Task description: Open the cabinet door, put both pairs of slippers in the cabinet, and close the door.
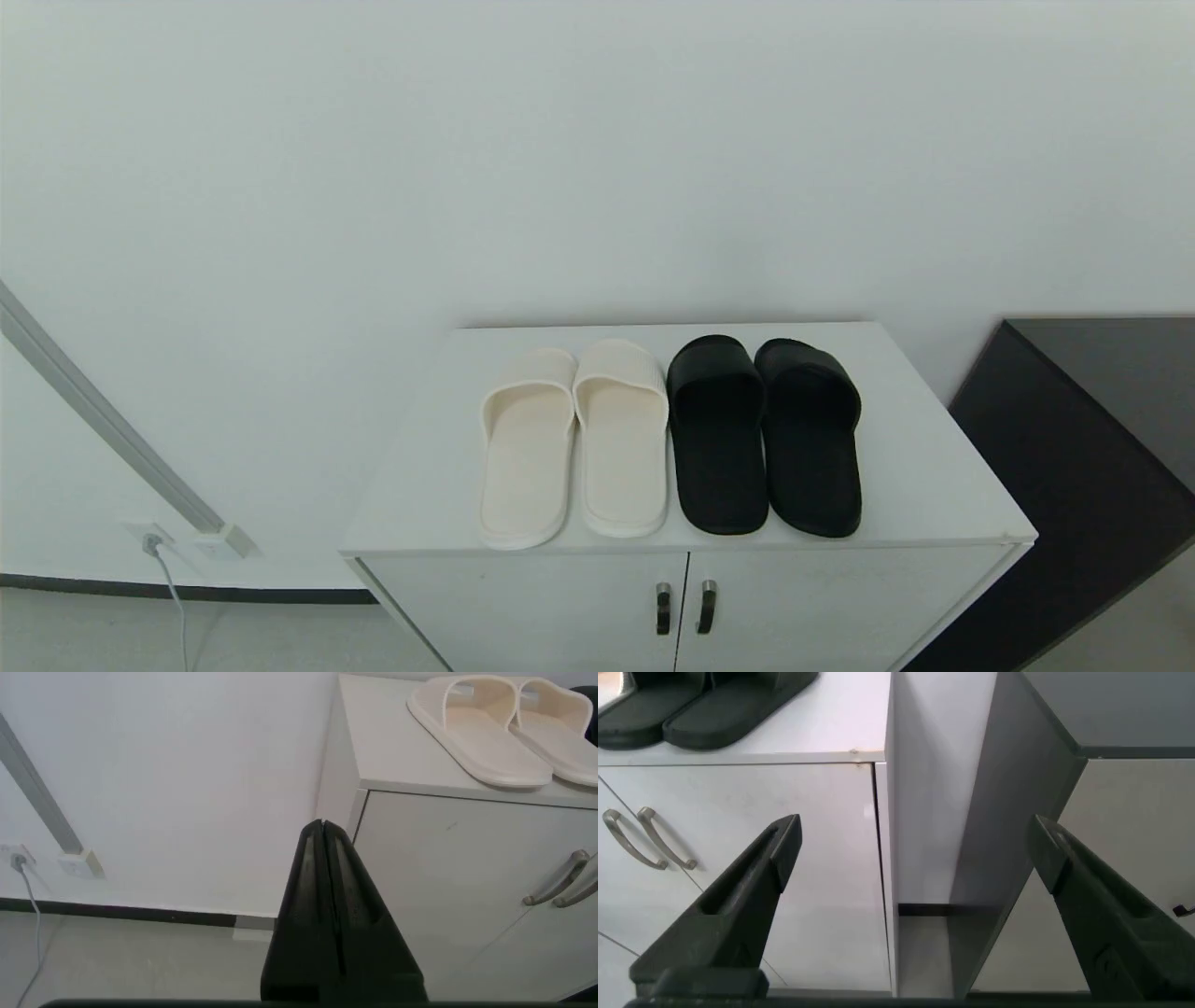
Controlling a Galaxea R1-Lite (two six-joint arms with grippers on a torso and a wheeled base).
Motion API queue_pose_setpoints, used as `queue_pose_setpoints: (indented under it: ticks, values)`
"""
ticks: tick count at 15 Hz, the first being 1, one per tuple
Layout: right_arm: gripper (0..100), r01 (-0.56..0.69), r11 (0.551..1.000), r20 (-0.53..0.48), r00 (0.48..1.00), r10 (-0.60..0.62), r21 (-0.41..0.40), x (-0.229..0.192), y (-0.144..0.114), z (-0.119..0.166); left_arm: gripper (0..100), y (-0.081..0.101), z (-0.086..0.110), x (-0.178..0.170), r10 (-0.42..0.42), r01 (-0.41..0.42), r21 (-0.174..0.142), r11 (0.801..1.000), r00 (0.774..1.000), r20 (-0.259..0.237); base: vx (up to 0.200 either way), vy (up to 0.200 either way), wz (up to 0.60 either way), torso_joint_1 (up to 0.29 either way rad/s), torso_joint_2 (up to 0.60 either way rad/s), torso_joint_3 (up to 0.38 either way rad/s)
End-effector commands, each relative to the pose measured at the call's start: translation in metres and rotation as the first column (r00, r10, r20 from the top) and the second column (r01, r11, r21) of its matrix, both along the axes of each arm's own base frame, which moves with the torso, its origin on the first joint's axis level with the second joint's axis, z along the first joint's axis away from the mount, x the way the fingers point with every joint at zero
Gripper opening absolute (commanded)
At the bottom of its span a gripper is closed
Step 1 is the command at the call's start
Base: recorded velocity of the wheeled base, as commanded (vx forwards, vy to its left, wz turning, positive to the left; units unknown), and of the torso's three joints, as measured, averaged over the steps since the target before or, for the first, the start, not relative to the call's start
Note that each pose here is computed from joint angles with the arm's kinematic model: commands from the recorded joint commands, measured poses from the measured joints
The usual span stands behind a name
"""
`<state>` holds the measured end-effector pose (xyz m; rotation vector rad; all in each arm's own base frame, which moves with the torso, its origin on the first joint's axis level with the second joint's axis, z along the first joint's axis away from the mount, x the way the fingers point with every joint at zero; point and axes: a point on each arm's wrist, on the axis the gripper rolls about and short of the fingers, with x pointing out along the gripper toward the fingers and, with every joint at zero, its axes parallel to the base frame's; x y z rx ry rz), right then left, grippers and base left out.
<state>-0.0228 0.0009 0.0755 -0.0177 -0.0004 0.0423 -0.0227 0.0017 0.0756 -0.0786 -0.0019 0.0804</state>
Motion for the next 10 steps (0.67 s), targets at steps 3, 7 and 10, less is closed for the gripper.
queue_pose_setpoints:
  ticks: [3,7,10]
  values:
    - [100,-0.001,1.000,0.000,1.000,0.001,-0.008,0.0000,0.0000,0.0000,0,-0.0013,0.0000,0.0001,-0.056,0.056,0.016,0.998,0.998,-0.002,0.000,0.000,0.00,0.000,0.00,0.000]
    - [100,-0.022,0.999,-0.001,1.000,0.022,-0.045,0.0000,0.0005,-0.0003,0,-0.0013,0.0004,-0.0001,-0.056,0.056,-0.007,0.998,0.998,0.002,0.000,0.000,0.00,0.000,0.00,0.000]
    - [100,-0.022,0.999,-0.001,1.000,0.022,-0.044,0.0000,0.0005,-0.0003,0,-0.0012,0.0005,-0.0001,-0.051,0.051,-0.021,0.998,0.999,0.004,0.000,0.000,0.00,0.000,0.00,0.000]
